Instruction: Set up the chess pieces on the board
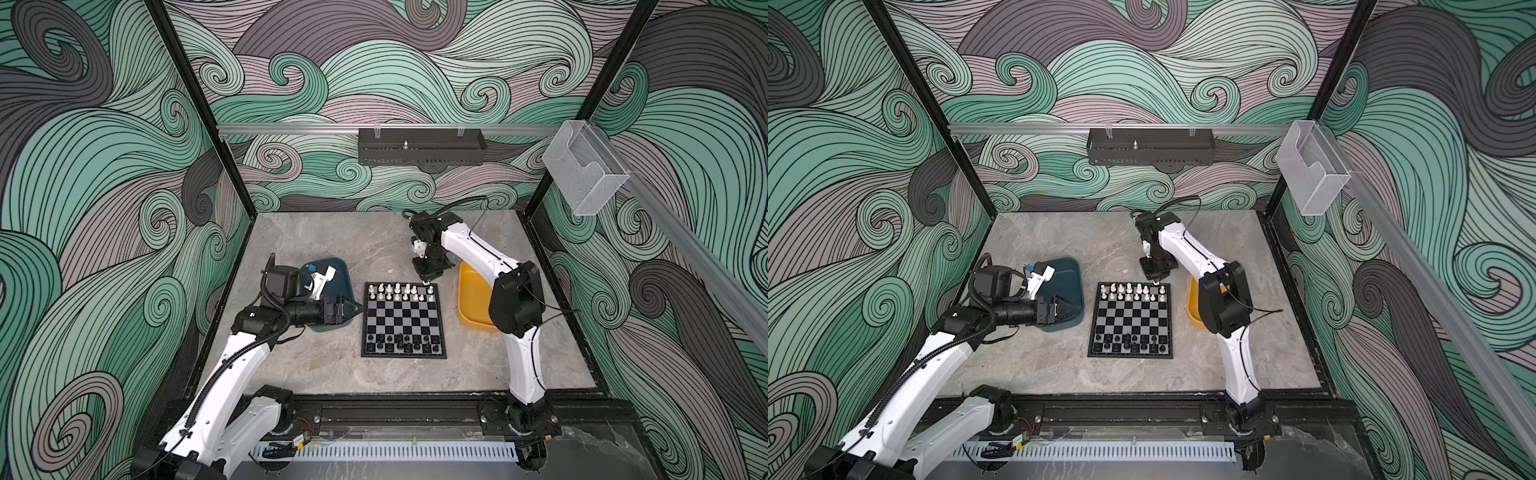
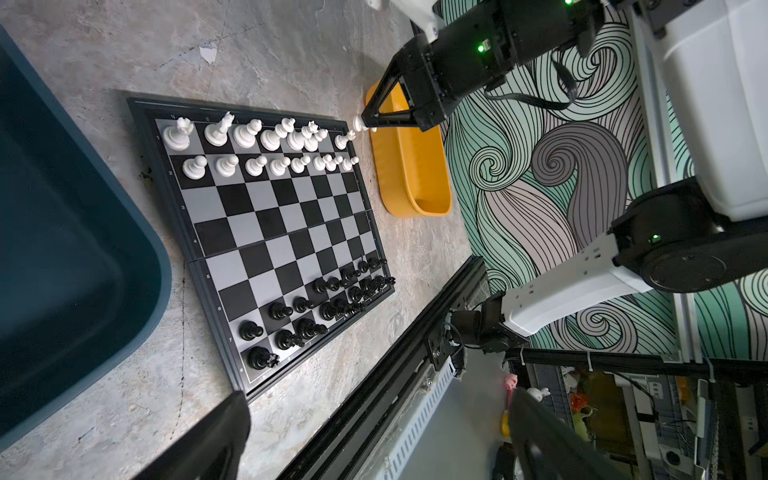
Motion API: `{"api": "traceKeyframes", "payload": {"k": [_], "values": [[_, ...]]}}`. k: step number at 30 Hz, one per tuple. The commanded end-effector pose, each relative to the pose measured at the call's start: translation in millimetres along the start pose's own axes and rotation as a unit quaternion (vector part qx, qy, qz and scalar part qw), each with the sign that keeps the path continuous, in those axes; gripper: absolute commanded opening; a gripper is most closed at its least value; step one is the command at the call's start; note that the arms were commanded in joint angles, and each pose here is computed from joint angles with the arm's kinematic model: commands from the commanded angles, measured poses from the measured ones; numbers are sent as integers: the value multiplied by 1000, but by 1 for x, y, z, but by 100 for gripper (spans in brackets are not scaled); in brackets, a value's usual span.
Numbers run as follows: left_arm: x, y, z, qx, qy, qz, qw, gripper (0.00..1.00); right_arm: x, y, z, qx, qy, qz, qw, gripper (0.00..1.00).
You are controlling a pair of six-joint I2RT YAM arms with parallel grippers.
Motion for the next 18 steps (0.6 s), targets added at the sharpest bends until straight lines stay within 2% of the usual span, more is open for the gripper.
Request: {"api": "traceKeyframes", "payload": {"k": [1,10,18], "values": [[5,-7,4,0,-11,-30,999,99,-3,5,-3,1,20,11,1000,0],[6,-7,6,8,-13,-33,999,99,-4,9,-29,5,54,15,998,0],[6,-6,7,13,-12,-33,999,99,-3,9,-37,4,63,14,998,0]]}}
Point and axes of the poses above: each gripper's point midway between its finger pads, its own z axis back along the fingers, its own y axis along the line the jaws close on, x = y × z, the point moved 2 cm from there along z, back along the fingers, and after that the axes turned 3 degrees about -z, right-handed, at the moved point
